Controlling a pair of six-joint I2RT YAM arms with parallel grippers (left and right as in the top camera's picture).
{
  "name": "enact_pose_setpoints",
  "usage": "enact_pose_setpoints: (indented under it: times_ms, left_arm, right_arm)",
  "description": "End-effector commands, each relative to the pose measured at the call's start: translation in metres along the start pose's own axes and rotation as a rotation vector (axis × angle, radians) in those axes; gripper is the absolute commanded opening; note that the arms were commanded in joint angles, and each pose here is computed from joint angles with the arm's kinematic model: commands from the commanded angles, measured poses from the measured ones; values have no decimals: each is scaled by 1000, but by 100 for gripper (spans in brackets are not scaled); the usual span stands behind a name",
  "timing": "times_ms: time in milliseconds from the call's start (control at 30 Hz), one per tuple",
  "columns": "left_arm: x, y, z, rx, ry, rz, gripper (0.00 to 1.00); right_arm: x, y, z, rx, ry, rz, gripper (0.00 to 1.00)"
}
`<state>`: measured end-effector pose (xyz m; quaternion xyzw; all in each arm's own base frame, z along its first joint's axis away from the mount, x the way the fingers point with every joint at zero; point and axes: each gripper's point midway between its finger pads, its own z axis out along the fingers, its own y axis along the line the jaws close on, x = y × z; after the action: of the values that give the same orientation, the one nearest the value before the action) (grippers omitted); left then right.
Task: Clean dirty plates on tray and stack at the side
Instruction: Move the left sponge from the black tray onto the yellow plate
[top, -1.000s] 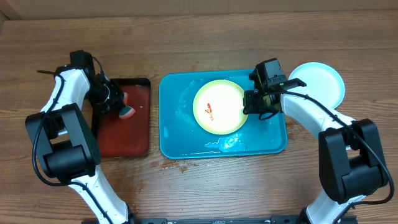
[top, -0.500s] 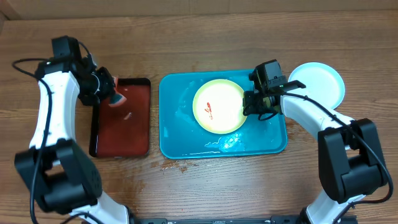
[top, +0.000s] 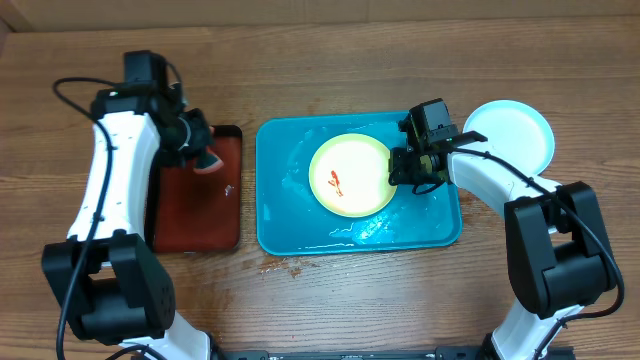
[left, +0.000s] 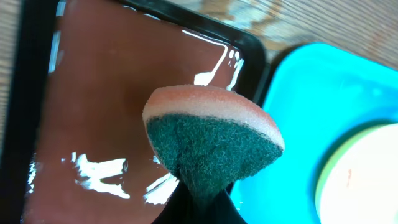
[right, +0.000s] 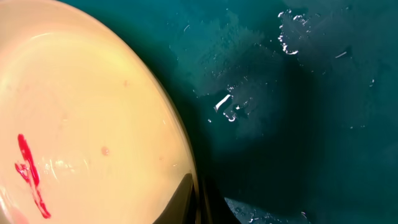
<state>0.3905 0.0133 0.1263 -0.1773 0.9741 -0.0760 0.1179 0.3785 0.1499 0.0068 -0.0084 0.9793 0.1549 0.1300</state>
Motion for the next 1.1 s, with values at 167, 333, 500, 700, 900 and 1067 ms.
enact_pose_setpoints:
  times_ms: [167, 333, 500, 700, 900, 1067]
  left_arm:
    - [20, -69, -2, 48, -9, 152, 4]
    - [44, -128, 1, 107, -19, 173, 4]
    - [60, -178, 7, 183, -67, 197, 4]
    - [82, -219, 40, 198, -57, 207, 4]
    - [101, -234, 89, 170, -8, 203, 4]
    - [107, -224, 116, 100, 12, 211, 4]
  right_arm:
    - [8, -8, 15, 27, 25, 14, 4]
    - [6, -6, 15, 14, 18, 37, 4]
    - [6, -6, 15, 14, 19, 38, 4]
    - [7, -6, 15, 15, 21, 38, 4]
    - [8, -6, 15, 17, 25, 39, 4]
    - [9, -7, 15, 18, 28, 39, 4]
